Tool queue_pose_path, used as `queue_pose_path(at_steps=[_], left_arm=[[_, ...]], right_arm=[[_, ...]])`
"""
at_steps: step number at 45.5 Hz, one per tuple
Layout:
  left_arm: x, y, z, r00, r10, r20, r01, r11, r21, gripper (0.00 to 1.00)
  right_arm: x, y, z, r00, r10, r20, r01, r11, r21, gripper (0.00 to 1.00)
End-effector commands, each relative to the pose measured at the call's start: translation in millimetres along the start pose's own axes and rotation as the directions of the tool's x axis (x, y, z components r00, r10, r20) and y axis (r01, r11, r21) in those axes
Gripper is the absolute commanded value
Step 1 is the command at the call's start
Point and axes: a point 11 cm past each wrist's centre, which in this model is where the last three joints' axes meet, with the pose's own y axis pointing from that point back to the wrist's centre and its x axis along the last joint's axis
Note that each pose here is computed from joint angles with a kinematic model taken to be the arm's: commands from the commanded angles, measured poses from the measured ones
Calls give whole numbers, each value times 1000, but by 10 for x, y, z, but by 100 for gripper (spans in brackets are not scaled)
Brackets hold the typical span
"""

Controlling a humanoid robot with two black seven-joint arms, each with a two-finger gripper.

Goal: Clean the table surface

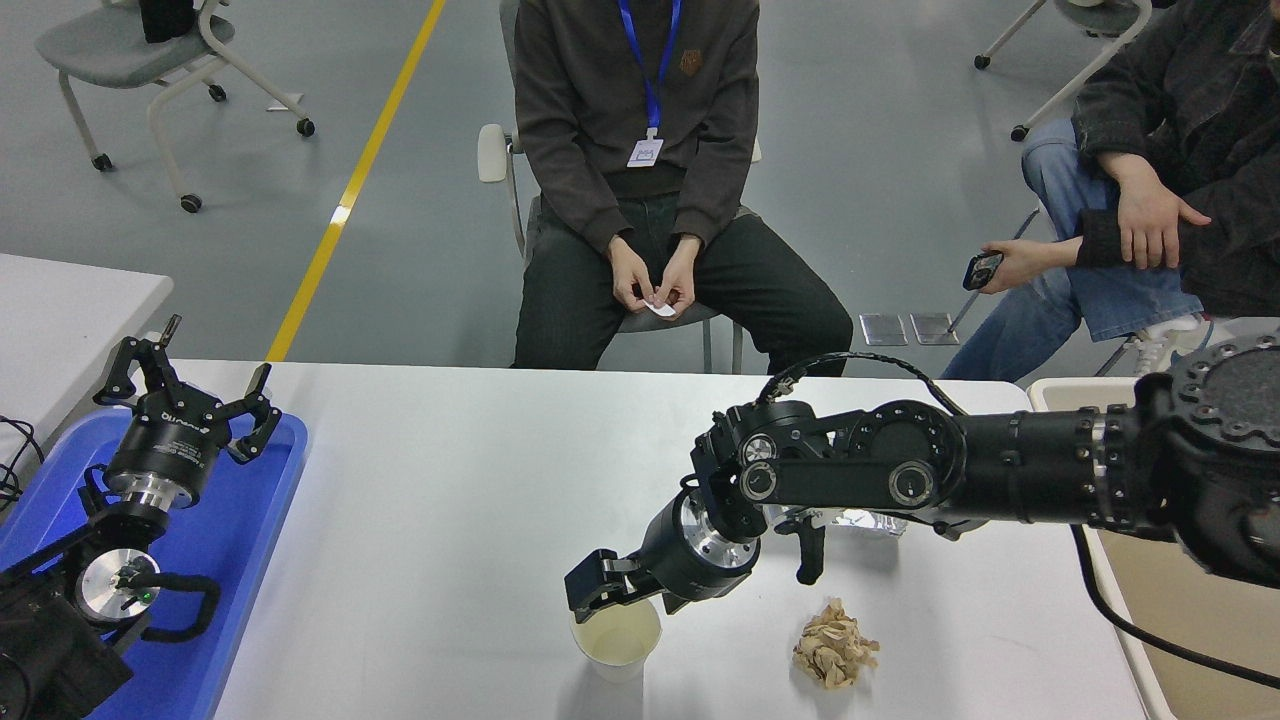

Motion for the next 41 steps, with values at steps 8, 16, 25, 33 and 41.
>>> queue_pose_path(at_steps=[8, 16, 25, 33, 41], left_arm=[[2, 1, 1, 1000, 1, 1, -1, 1000, 0, 100], [1, 1, 3, 1000, -1, 0, 1, 1000, -2, 100], [-2, -1, -1, 1000, -1, -1, 1, 1000, 0, 100], [-2, -1, -1, 1000, -1, 0, 1, 1000, 0, 100], [-2, -1, -1, 1000, -1, -1, 1, 1000, 0, 100]], right_arm=[[34, -57, 154, 998, 36, 42, -35, 999, -25, 93], [-78, -149, 222, 998, 16, 55, -15, 1000, -24, 89], [-146, -205, 269, 999, 6, 48, -5, 1000, -27, 87], [-196, -271, 292, 1000, 15, -1, -15, 999, -37, 78], [-218, -287, 353, 1000, 18, -17, -18, 999, -49, 76]])
